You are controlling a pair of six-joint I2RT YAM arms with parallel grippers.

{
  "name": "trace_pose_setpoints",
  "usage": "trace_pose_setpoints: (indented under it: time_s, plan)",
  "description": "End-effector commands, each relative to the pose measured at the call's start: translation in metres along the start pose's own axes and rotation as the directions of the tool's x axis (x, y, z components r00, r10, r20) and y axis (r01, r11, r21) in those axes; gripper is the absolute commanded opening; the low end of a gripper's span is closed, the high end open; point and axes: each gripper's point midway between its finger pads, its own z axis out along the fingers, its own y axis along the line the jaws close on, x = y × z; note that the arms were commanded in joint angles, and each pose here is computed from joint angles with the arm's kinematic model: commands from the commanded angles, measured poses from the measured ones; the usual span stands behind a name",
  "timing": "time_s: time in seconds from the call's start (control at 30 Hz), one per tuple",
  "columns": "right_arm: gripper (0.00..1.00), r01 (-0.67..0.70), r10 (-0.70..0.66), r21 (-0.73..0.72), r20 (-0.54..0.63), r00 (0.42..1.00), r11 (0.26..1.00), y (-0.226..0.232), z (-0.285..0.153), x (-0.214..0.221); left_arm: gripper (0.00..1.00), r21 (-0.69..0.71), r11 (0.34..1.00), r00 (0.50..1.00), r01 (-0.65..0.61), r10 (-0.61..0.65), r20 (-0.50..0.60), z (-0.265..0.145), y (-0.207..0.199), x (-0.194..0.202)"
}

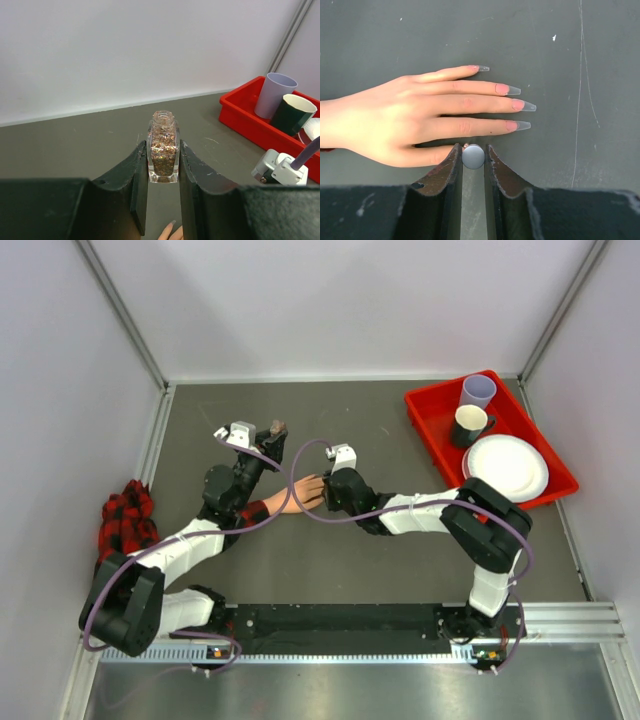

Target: Paint the nails

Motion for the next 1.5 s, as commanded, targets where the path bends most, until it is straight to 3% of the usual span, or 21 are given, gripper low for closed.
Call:
trace_pose_setpoints:
  time_s: [0.0, 1.47]
  plan:
    - [0.00, -0.022, 0.022, 0.003, 0.069, 0.997, 1.000, 0.005, 0.007, -0.028, 0.00, 0.015, 1.000, 0.998, 0.003, -0.004, 0.068, -0.001, -0.004, -0.022]
    - [0.00, -0.006, 0.009, -0.039, 0.058, 0.998, 0.999, 0.019, -0.011, -0.019, 0.00, 0.017, 1.000, 0.998, 0.004, -0.005, 0.069, -0.001, -0.004, -0.023]
